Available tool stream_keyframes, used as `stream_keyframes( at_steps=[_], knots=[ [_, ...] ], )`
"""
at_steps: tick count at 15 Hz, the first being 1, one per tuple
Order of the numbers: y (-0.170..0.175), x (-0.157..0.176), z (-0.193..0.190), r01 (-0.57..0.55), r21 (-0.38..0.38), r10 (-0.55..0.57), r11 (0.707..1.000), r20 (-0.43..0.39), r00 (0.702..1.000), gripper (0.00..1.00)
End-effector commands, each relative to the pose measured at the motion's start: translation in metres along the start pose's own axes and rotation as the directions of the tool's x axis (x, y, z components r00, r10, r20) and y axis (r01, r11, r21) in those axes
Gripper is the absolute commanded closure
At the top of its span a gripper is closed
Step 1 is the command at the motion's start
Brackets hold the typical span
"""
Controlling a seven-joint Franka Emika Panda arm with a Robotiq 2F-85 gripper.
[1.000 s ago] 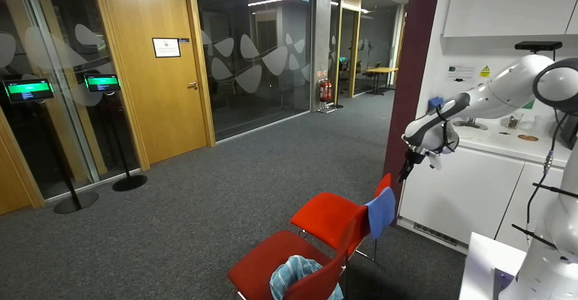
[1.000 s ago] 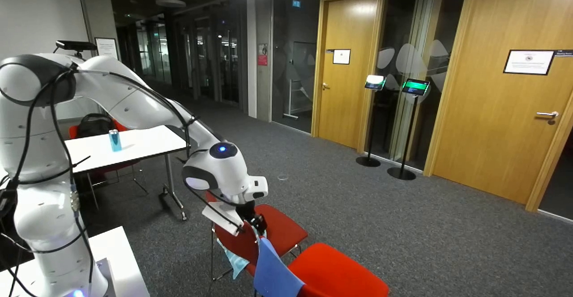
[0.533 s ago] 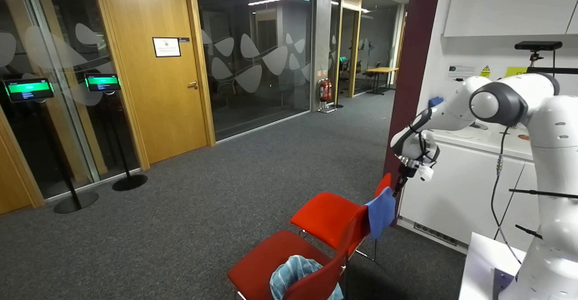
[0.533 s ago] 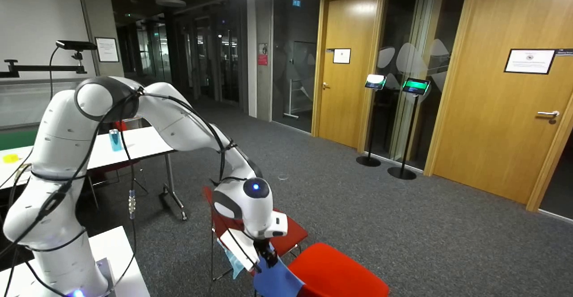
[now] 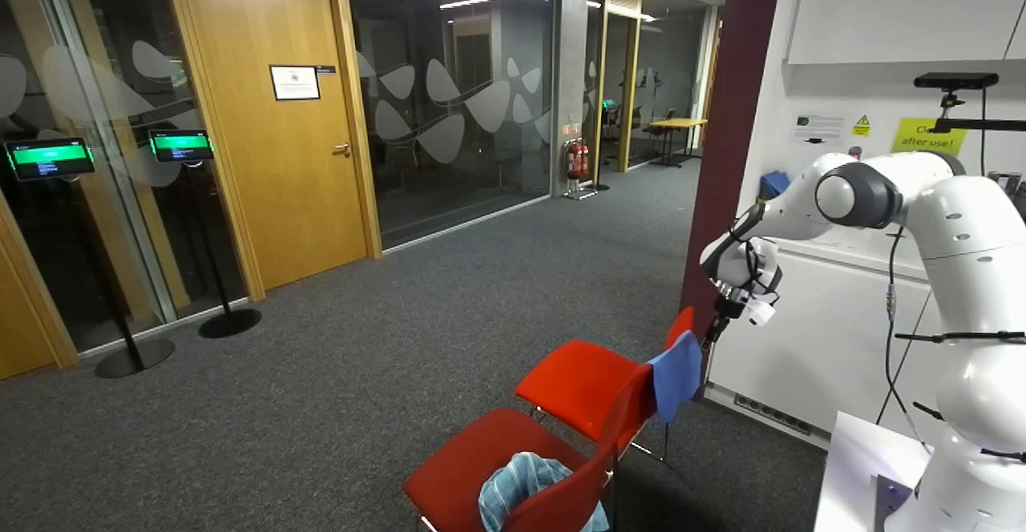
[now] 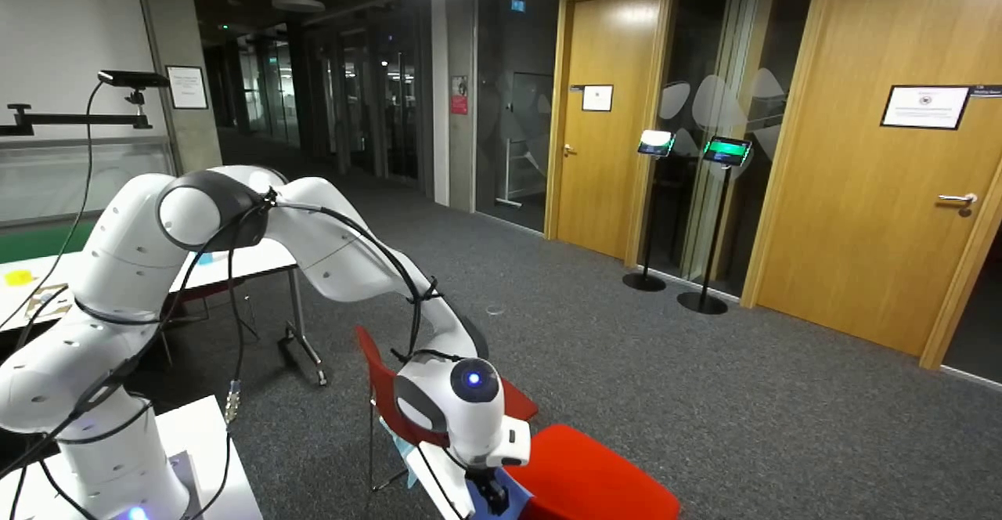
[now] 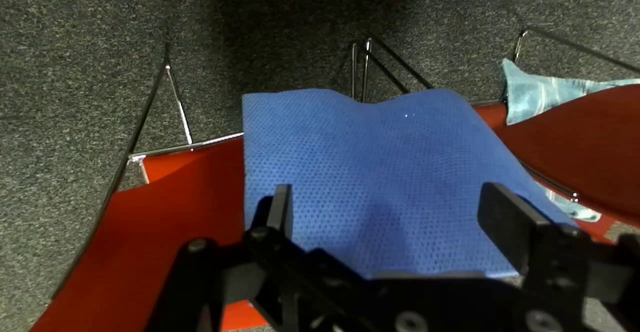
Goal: Put the towel on the seat
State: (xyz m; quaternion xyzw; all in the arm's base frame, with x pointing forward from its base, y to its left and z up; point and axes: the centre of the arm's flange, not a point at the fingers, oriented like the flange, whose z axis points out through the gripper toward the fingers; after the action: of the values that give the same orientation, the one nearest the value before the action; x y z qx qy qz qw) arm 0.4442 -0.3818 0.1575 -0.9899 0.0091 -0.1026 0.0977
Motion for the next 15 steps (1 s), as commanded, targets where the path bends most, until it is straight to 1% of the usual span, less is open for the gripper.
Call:
stream_keyframes(
  at_steps=[1,2,5,7,10,13,15],
  knots=[
    [0.016,0.01,-0.018,0.024,-0.025,-0.026,0.999,-0.061,0.998,0.0],
    [0.018,0.013,-0.02,0.028,-0.029,-0.03,0.999,-0.076,0.997,0.0],
    [0.018,0.022,-0.017,0.047,-0.015,-0.048,0.999,-0.079,0.996,0.0],
    [0.019,0.024,-0.009,0.051,0.022,-0.049,0.998,-0.074,0.996,0.0],
    [0.02,0.022,0.005,0.05,0.052,-0.046,0.997,-0.064,0.997,0.0],
    [0.027,0.014,0.021,0.032,0.05,-0.03,0.998,-0.039,0.999,0.0],
    [0.022,0.01,0.016,0.049,0.034,-0.048,0.998,-0.022,0.999,0.0]
  ],
)
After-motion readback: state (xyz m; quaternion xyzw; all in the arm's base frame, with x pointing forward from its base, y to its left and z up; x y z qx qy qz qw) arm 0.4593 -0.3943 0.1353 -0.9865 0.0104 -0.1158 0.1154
